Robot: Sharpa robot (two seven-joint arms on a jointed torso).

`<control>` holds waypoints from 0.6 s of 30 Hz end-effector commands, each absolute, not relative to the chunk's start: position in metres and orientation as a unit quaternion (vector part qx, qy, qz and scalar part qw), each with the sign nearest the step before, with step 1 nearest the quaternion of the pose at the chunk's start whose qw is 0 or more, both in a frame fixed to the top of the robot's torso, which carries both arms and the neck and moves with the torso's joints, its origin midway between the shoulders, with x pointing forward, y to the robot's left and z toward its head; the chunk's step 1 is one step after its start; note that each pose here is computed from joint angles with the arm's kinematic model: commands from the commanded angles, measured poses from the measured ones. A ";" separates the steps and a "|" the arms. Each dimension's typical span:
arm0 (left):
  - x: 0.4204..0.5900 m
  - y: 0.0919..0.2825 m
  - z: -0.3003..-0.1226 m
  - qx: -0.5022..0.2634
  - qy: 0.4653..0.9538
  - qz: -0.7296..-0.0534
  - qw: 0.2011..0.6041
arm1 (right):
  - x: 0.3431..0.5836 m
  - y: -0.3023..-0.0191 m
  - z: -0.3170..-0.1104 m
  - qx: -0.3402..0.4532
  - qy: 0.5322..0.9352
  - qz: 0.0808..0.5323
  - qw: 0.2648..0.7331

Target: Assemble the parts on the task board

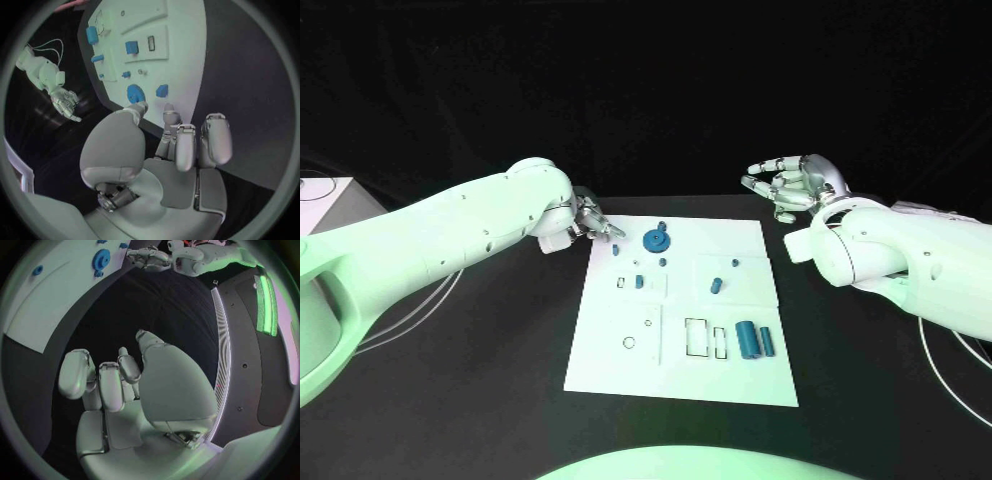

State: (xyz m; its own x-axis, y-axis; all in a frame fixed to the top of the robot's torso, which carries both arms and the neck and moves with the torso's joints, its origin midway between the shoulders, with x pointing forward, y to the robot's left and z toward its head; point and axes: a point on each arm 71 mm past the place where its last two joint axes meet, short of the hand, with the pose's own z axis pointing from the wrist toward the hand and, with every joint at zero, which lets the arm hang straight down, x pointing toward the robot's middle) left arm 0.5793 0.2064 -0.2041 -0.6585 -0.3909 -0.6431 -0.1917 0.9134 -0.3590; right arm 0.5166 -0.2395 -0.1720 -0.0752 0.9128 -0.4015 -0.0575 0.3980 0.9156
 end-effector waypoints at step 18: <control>0.574 0.203 -0.214 -0.144 0.921 -0.135 0.337 | 0.515 -0.237 -0.170 0.347 0.598 0.426 0.584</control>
State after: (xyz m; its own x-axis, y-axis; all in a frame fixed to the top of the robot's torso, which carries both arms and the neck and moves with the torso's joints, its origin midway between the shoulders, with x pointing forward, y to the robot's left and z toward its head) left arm 0.5754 0.2059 -0.2129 -0.7078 -0.3642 -0.6052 -0.1835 0.9222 -0.3404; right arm 0.5159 -0.2384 -0.1711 -0.0724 0.9133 -0.4008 -0.0655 0.3966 0.9156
